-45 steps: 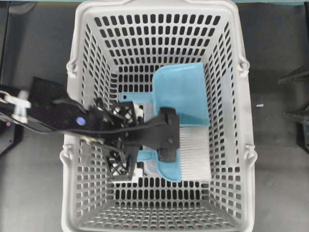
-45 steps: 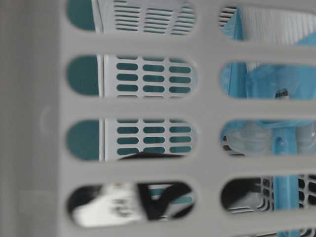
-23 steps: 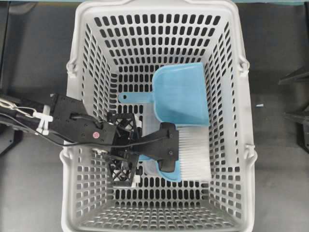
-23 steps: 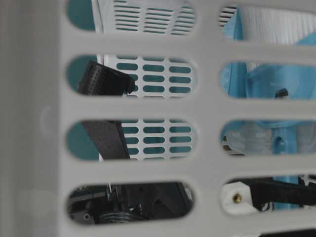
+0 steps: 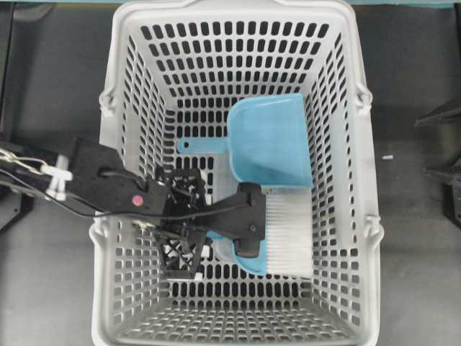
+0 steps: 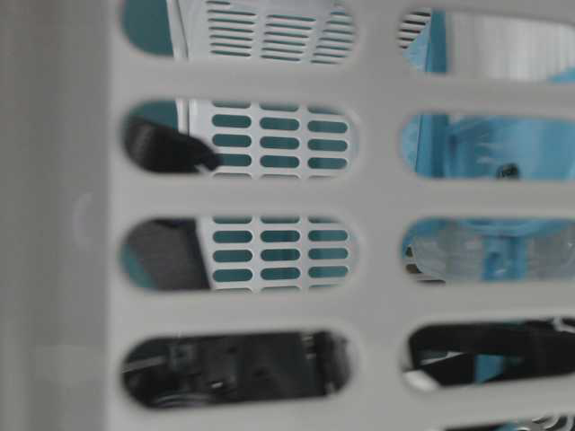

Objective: Pick up the hand brush from the shopping basket with the left arm.
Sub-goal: 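Lower the left gripper and close it on the blue brush handle, then lift the held brush upward with the left gripper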

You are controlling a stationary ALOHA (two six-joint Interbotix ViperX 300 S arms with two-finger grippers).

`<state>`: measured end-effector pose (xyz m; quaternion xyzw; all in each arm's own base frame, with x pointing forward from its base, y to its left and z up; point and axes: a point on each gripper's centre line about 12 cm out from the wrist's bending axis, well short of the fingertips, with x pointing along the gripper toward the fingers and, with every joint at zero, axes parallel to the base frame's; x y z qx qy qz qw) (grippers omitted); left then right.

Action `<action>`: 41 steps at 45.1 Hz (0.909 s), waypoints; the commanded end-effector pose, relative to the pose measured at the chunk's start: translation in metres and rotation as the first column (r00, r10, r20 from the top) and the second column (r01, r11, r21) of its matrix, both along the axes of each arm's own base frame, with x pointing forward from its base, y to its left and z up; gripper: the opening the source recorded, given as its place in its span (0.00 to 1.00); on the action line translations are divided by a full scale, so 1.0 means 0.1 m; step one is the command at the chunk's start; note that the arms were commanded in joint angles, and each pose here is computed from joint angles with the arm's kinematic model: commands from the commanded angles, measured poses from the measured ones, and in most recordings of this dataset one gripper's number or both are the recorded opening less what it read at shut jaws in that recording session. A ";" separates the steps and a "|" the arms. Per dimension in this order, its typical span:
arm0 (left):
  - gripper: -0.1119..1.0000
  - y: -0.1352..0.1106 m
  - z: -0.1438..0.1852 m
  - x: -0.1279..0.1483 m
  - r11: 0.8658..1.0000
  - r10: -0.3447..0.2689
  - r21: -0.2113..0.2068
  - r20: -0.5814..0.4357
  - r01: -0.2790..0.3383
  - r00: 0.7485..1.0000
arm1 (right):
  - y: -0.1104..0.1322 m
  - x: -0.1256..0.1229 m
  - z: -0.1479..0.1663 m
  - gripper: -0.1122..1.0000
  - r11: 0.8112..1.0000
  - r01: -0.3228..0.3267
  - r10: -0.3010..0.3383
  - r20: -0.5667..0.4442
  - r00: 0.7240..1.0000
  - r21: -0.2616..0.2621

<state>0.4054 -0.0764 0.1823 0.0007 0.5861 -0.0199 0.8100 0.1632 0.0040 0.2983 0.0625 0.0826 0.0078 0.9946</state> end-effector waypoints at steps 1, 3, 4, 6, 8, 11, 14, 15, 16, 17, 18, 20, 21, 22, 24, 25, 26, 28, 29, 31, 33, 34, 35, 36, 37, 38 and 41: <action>0.34 -0.01 0.26 -0.01 1.000 -0.011 -0.006 0.061 0.011 0.998 | 0.00 0.01 0.02 0.81 1.000 -0.001 0.001 0.004 1.000 0.005; 0.34 -0.01 0.34 -0.02 1.000 -0.011 -0.007 0.075 0.012 0.997 | 0.01 0.01 0.01 0.81 1.000 -0.003 0.003 0.003 1.000 0.003; 0.34 -0.01 0.39 -0.02 1.000 -0.010 -0.010 0.082 0.011 0.997 | 0.00 0.01 0.01 0.81 1.000 -0.001 0.001 0.006 1.000 0.003; 0.34 -0.01 0.51 -0.03 1.000 -0.009 -0.013 0.099 0.011 0.995 | 0.01 0.02 0.00 0.81 1.000 -0.003 0.003 0.004 1.000 0.005; 0.34 -0.01 0.63 -0.03 1.000 -0.008 -0.015 0.109 0.010 0.994 | 0.00 0.01 0.00 0.81 1.000 -0.001 0.001 0.009 1.000 0.005; 0.34 0.01 0.86 -0.06 1.000 -0.004 -0.015 0.117 0.006 0.993 | 0.00 0.01 0.01 0.81 1.000 -0.001 0.001 0.017 1.000 0.005; 0.34 0.03 1.13 -0.08 1.000 0.003 -0.018 0.126 -0.001 0.992 | 0.01 0.02 0.02 0.81 1.000 -0.002 0.002 0.023 1.000 0.005; 0.34 0.03 1.22 -0.10 1.000 0.002 -0.016 0.129 0.000 0.992 | 0.00 0.02 0.01 0.81 1.000 -0.001 0.000 0.023 1.000 0.005; 0.34 0.04 1.31 -0.11 1.000 0.006 -0.017 0.132 -0.004 0.991 | 0.01 0.02 0.01 0.81 1.000 -0.002 0.002 0.023 1.000 0.004; 0.34 0.05 1.41 -0.13 1.000 0.008 -0.019 0.138 -0.005 0.990 | 0.01 0.02 0.01 0.81 1.000 -0.002 0.002 0.023 1.000 0.005; 0.34 0.07 1.51 -0.15 1.000 0.013 -0.020 0.144 -0.011 0.989 | 0.01 0.02 0.01 0.81 1.000 -0.002 0.002 0.023 1.000 0.005; 0.34 0.10 1.74 -0.19 1.000 0.022 -0.024 0.167 -0.018 0.986 | 0.01 0.02 0.01 0.81 1.000 -0.002 0.002 0.023 1.000 0.004; 0.34 0.12 1.83 -0.21 0.999 0.026 -0.028 0.175 -0.022 0.984 | 0.01 0.02 0.01 0.81 1.000 -0.002 0.002 0.021 1.000 0.005; 0.34 0.13 1.92 -0.23 0.999 0.030 -0.029 0.189 -0.025 0.982 | 0.01 0.02 0.01 0.81 1.000 -0.002 0.002 0.021 1.000 0.005; 0.34 0.17 2.13 -0.28 0.999 0.039 -0.036 0.221 -0.031 0.975 | 0.01 0.02 0.00 0.81 1.000 -0.002 0.002 0.020 1.000 0.005; 0.34 0.17 2.19 -0.29 0.999 0.041 -0.039 0.233 -0.033 0.972 | 0.00 0.02 0.00 0.81 1.000 -0.001 0.000 0.020 1.000 0.005; 0.34 0.18 2.25 -0.30 0.999 0.042 -0.040 0.246 -0.033 0.968 | 0.01 0.02 0.00 0.81 1.000 -0.002 0.002 0.018 1.000 0.003; 0.34 0.18 2.35 -0.32 0.999 0.041 -0.045 0.272 -0.030 0.961 | 0.00 0.02 0.00 0.81 1.000 -0.001 0.001 0.020 1.000 0.004; 0.34 0.18 2.37 -0.32 0.998 0.042 -0.046 0.278 -0.030 0.960 | 0.01 0.02 0.00 0.81 1.000 -0.002 0.002 0.020 1.000 0.005; 0.34 0.19 2.38 -0.33 0.999 0.039 -0.045 0.279 -0.027 0.959 | 0.00 0.02 -0.01 0.81 1.000 -0.001 0.001 0.020 1.000 0.004; 0.34 0.19 2.36 -0.32 0.999 0.036 -0.042 0.277 -0.025 0.960 | 0.00 0.02 -0.01 0.81 1.000 -0.002 0.002 0.020 1.000 0.005; 0.34 0.19 2.36 -0.32 0.999 0.034 -0.041 0.277 -0.024 0.960 | 0.00 0.02 -0.01 0.81 1.000 -0.002 0.002 0.020 1.000 0.005; 0.34 0.20 2.35 -0.32 0.999 0.034 -0.040 0.276 -0.024 0.961 | 0.00 0.02 -0.01 0.81 1.000 -0.002 0.002 0.020 1.000 0.005; 0.34 0.20 2.36 -0.32 0.999 0.033 -0.039 0.279 -0.023 0.960 | 0.00 0.02 -0.01 0.81 1.000 0.000 0.000 0.020 1.000 0.005; 0.34 0.20 2.36 -0.31 0.999 0.031 -0.038 0.282 -0.021 0.959 | 0.00 0.02 -0.01 0.81 1.000 -0.002 0.002 0.020 1.000 0.005; 0.34 0.20 2.36 -0.30 0.999 0.030 -0.038 0.285 -0.020 0.958 | 0.00 0.02 -0.01 0.81 1.000 -0.002 0.002 0.020 1.000 0.005; 0.34 0.21 2.38 -0.29 0.999 0.030 -0.039 0.301 -0.019 0.953 | 0.00 0.02 -0.01 0.81 1.000 -0.001 0.000 0.020 1.000 0.007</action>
